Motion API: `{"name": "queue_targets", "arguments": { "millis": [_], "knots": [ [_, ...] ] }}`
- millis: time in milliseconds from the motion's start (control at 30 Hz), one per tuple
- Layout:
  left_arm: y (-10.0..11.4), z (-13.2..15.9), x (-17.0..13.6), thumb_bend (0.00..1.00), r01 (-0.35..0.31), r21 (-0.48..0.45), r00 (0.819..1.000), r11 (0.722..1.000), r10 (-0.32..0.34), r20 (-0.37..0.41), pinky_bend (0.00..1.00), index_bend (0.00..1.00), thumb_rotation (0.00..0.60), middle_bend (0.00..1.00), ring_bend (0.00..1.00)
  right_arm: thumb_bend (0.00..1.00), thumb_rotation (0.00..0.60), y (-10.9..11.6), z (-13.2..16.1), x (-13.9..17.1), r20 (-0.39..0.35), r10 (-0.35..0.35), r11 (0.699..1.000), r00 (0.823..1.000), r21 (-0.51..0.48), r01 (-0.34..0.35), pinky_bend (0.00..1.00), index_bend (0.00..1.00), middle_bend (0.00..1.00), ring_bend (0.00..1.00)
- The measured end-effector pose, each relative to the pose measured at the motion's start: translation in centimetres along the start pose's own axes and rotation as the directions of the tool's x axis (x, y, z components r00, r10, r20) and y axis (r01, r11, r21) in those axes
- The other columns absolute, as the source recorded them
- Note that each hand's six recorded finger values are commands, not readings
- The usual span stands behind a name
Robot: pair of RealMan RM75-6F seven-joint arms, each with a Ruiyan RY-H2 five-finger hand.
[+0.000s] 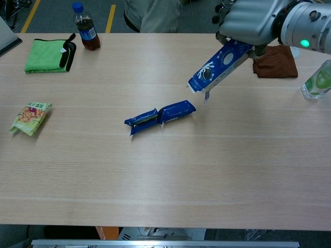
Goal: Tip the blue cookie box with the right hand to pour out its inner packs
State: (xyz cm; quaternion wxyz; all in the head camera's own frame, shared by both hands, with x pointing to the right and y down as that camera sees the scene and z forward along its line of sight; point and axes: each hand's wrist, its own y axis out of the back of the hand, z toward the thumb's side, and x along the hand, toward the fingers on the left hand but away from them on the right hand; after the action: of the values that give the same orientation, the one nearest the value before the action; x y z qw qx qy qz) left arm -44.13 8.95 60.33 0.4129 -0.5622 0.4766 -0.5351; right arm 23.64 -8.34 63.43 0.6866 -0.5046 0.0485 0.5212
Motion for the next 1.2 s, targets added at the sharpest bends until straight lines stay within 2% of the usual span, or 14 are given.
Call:
{"name": "queue_targets", "arguments": {
  "millis": [200,333,567,633,733,867,1100,1200],
  "knots": [
    [0.0,-0.1,-0.1,0.04,0.002,0.007,1.000,1.000,-0.002,-0.003,0.17,0.13,0.600,0.09,0.14,0.19,0.600,-1.9,0.6,1.0,0.028,-0.009,0.985,1.000,-0.170,0.013,0.46,0.37,0.35,0.32],
    [0.0,0.0,-0.1,0.04,-0.001,0.006,1.000,1.000,0.001,-0.002,0.17,0.13,0.600,0.09,0.14,0.19,0.600,-4.1,1.9,1.7,0.051,-0.014,0.957,0.999,-0.290,0.028,0.46,0.34,0.35,0.32],
    [-0.1,-0.2,0.0,0.04,0.000,0.009,1.000,1.000,0.001,-0.011,0.17,0.13,0.600,0.09,0.14,0.16,0.600,-7.5,4.1,1.6,0.119,0.006,0.903,0.993,-0.427,0.046,0.44,0.29,0.32,0.29],
    [-0.1,-0.1,0.0,0.04,-0.001,0.009,1.000,1.000,0.001,-0.009,0.17,0.13,0.600,0.09,0.14,0.16,0.600,-8.1,4.7,1.3,0.141,0.004,0.893,0.990,-0.445,0.059,0.43,0.27,0.32,0.27],
    [0.1,0.0,0.0,0.04,-0.004,0.011,1.000,1.000,0.004,-0.002,0.17,0.13,0.600,0.09,0.14,0.16,0.600,-8.7,5.6,1.0,0.168,0.003,0.880,0.986,-0.469,0.078,0.40,0.18,0.27,0.23],
    [0.3,-0.1,-0.1,0.04,-0.009,0.014,1.000,1.000,0.009,-0.008,0.17,0.13,0.600,0.09,0.14,0.16,0.600,-8.4,5.5,1.0,0.189,-0.015,0.862,0.982,-0.495,0.109,0.37,0.12,0.23,0.20],
    [0.6,-0.3,-0.1,0.04,-0.018,0.009,1.000,1.000,0.019,-0.016,0.17,0.13,0.600,0.09,0.14,0.16,0.600,-7.7,3.1,2.4,0.238,-0.035,0.841,0.971,-0.518,0.157,0.37,0.12,0.23,0.20],
    [0.8,-0.5,0.0,0.04,-0.029,0.005,0.999,1.000,0.029,-0.024,0.17,0.13,0.600,0.09,0.14,0.16,0.600,-7.9,1.3,3.9,0.289,-0.039,0.835,0.957,-0.517,0.190,0.37,0.12,0.23,0.20]
  ]
}}
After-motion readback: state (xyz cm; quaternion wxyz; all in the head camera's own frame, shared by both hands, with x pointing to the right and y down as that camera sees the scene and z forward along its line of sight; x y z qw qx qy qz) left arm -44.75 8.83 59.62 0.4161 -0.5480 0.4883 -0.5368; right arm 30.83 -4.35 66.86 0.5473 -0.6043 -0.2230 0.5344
